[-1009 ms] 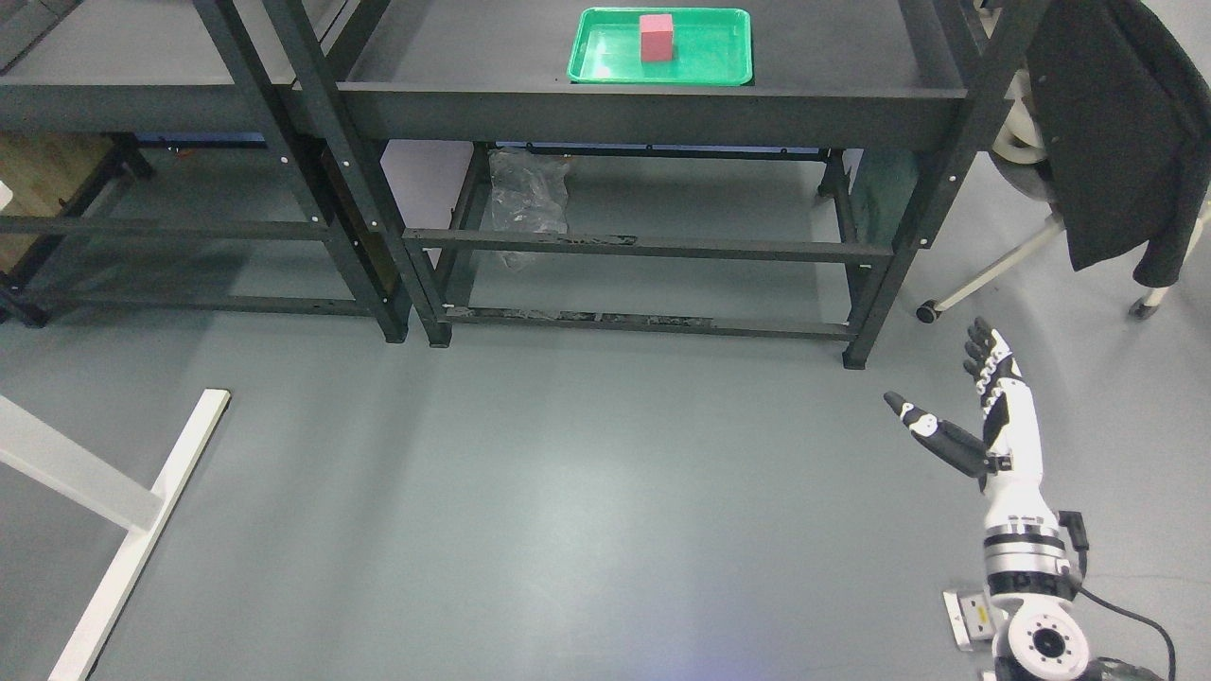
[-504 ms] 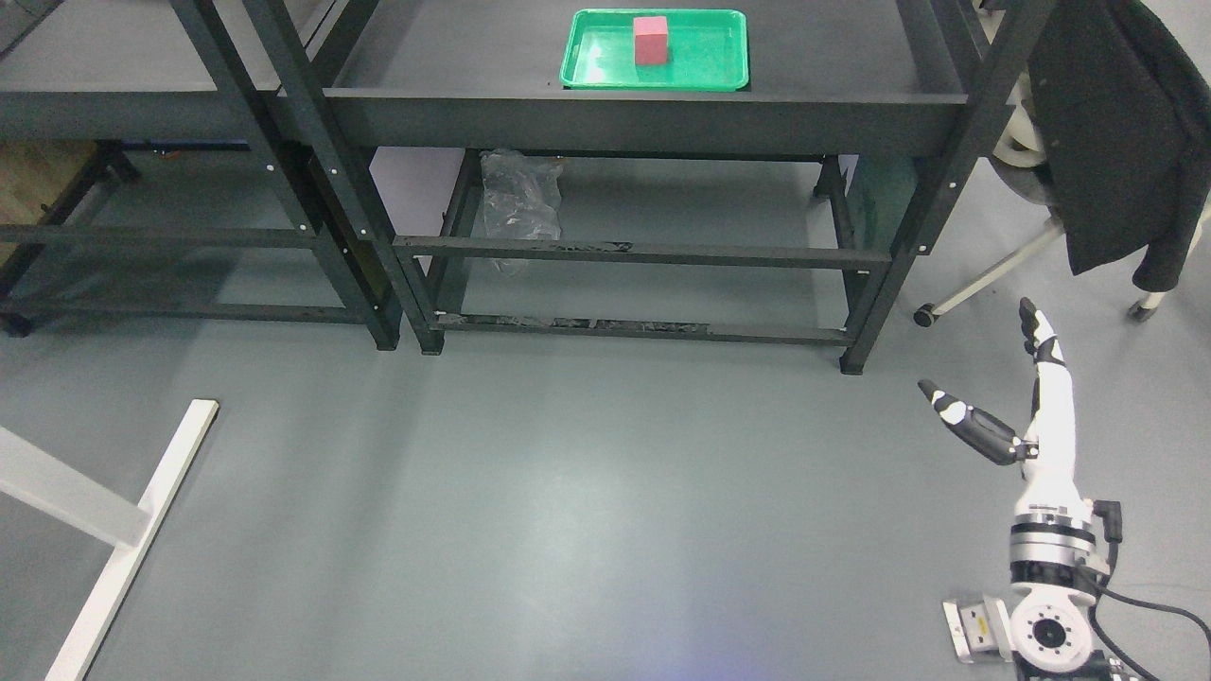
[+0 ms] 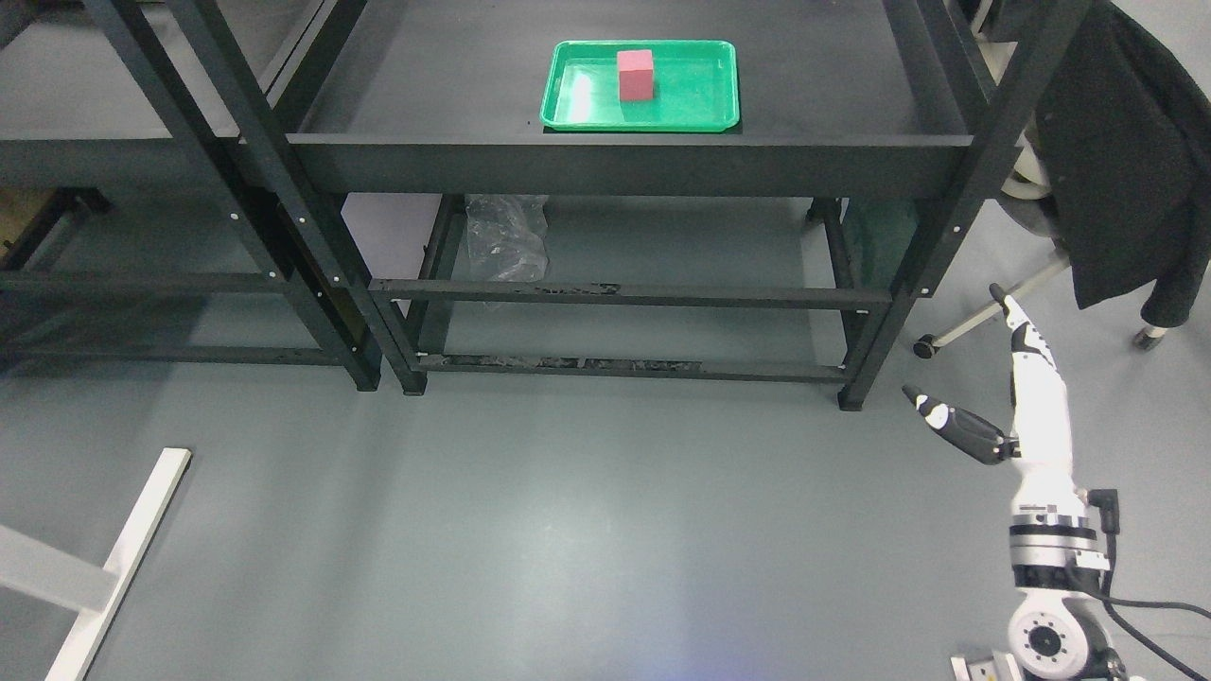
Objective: Pick pink block from left shelf to tray
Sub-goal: 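Raise the right hand while driving toward the shelf with the green tray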
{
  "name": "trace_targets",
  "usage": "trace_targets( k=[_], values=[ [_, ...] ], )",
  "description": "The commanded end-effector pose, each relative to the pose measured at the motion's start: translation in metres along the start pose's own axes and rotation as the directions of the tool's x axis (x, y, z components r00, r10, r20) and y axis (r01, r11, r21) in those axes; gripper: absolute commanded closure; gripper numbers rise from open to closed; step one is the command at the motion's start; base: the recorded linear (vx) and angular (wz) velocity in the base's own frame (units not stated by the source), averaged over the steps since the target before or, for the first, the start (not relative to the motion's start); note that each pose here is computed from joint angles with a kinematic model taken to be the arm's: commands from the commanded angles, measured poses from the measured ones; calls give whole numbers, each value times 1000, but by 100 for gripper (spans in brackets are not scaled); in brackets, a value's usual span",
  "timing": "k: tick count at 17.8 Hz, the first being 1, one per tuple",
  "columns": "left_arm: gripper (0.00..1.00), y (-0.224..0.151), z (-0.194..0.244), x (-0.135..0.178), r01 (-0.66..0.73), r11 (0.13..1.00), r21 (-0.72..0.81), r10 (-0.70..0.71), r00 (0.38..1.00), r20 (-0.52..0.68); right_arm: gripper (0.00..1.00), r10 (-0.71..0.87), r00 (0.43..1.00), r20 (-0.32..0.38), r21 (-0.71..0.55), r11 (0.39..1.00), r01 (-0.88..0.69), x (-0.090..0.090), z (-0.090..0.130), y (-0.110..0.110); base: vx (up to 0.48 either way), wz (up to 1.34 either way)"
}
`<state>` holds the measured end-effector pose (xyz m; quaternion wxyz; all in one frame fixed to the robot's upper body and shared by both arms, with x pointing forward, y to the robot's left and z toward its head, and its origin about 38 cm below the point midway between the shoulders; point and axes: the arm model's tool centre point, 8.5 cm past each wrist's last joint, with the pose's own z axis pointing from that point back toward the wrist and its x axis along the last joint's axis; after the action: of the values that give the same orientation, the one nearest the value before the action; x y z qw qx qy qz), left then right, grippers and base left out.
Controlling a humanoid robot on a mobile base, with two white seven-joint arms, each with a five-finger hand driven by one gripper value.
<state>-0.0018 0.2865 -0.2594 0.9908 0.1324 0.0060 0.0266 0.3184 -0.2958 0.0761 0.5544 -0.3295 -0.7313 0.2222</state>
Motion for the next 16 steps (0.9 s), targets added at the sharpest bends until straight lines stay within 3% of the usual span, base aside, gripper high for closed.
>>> trace_targets(
  k=[1,11,16],
  values=[
    [0,9,-1,25,-9,1000,14,8,999,47,2,285,955,80,46,956,-289,9,-3,0,264,-4],
    [0,9,-1,25,-9,1000,14,8,999,47,2,276,951,136,0,960,-279,23,-25,-5,230,-95],
    [0,9,-1,25,-9,1000,14,8,999,47,2,239,939,247,-13,970,-244,39,-30,-3,217,96]
  ],
)
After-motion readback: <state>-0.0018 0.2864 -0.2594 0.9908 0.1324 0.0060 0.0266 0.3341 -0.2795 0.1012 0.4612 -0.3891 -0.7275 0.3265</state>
